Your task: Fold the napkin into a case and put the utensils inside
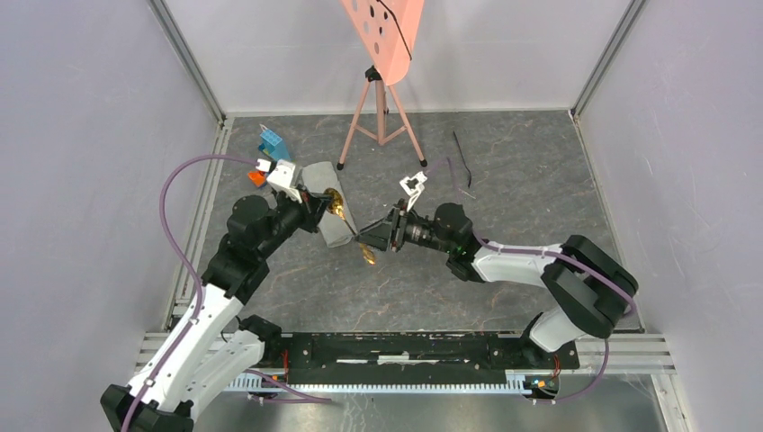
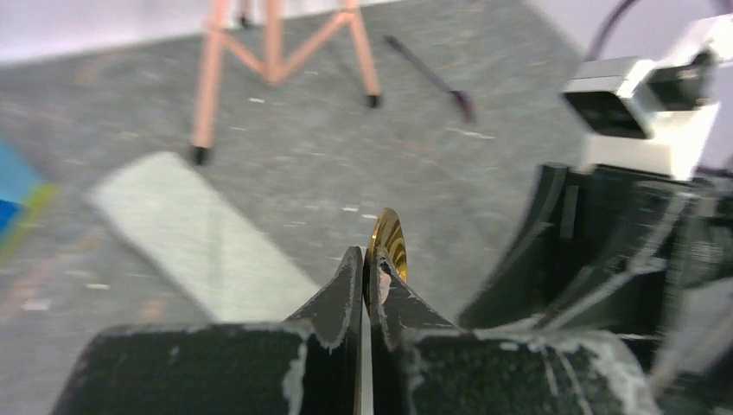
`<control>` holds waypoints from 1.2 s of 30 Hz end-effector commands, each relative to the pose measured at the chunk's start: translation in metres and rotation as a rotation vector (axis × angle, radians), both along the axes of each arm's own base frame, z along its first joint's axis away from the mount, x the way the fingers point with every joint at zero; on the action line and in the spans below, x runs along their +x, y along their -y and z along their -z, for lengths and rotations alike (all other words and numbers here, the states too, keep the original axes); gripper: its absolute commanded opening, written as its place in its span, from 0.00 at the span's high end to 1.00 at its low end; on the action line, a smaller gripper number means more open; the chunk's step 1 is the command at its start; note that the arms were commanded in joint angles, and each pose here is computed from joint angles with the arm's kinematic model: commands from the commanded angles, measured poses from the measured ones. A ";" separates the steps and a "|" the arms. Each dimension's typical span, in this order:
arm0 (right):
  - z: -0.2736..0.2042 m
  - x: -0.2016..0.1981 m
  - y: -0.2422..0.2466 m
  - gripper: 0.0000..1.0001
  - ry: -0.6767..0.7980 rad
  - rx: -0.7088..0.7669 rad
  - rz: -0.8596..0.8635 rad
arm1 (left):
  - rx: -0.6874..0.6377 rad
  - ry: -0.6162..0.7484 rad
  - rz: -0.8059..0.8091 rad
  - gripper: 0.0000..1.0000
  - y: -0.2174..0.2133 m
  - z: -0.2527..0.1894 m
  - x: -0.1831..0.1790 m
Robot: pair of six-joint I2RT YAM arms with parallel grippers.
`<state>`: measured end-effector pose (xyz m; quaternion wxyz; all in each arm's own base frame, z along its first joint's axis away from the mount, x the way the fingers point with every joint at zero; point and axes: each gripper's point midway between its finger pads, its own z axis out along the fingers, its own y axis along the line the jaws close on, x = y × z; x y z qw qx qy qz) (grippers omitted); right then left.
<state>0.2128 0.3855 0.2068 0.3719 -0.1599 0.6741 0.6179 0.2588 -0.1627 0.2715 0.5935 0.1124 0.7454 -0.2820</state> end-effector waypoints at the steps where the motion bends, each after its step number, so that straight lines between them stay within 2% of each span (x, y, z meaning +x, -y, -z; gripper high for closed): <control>1: 0.024 0.031 -0.014 0.48 0.078 -0.133 0.066 | 0.424 0.249 -0.115 0.98 -0.052 -0.012 0.046; 3: 0.035 0.039 -0.027 0.51 0.072 -0.162 0.045 | 0.451 0.276 -0.155 0.98 -0.068 -0.013 0.070; 4: 0.042 0.043 -0.034 0.54 0.065 -0.171 0.031 | 0.413 0.284 -0.168 0.98 -0.076 -0.019 0.083; 6: 0.057 0.049 -0.047 0.64 0.041 -0.197 -0.001 | 0.312 0.283 -0.130 0.98 -0.086 -0.035 0.104; 8: 0.067 0.057 -0.061 0.75 0.030 -0.215 -0.023 | 0.286 0.263 -0.128 0.98 -0.102 -0.040 0.129; 12: 0.095 0.068 -0.079 0.99 -0.015 -0.251 -0.047 | 0.187 0.171 -0.079 0.98 -0.120 -0.028 0.178; 17: 0.123 0.072 -0.085 1.00 -0.066 -0.284 -0.060 | 0.126 0.101 -0.027 0.98 -0.133 -0.010 0.226; 24: 0.149 0.076 -0.083 1.00 -0.109 -0.320 -0.036 | 0.154 0.118 0.038 0.98 -0.134 0.017 0.253; 36: 0.120 0.073 -0.071 1.00 -0.065 -0.263 -0.034 | 0.173 0.072 0.070 0.98 -0.137 0.063 0.284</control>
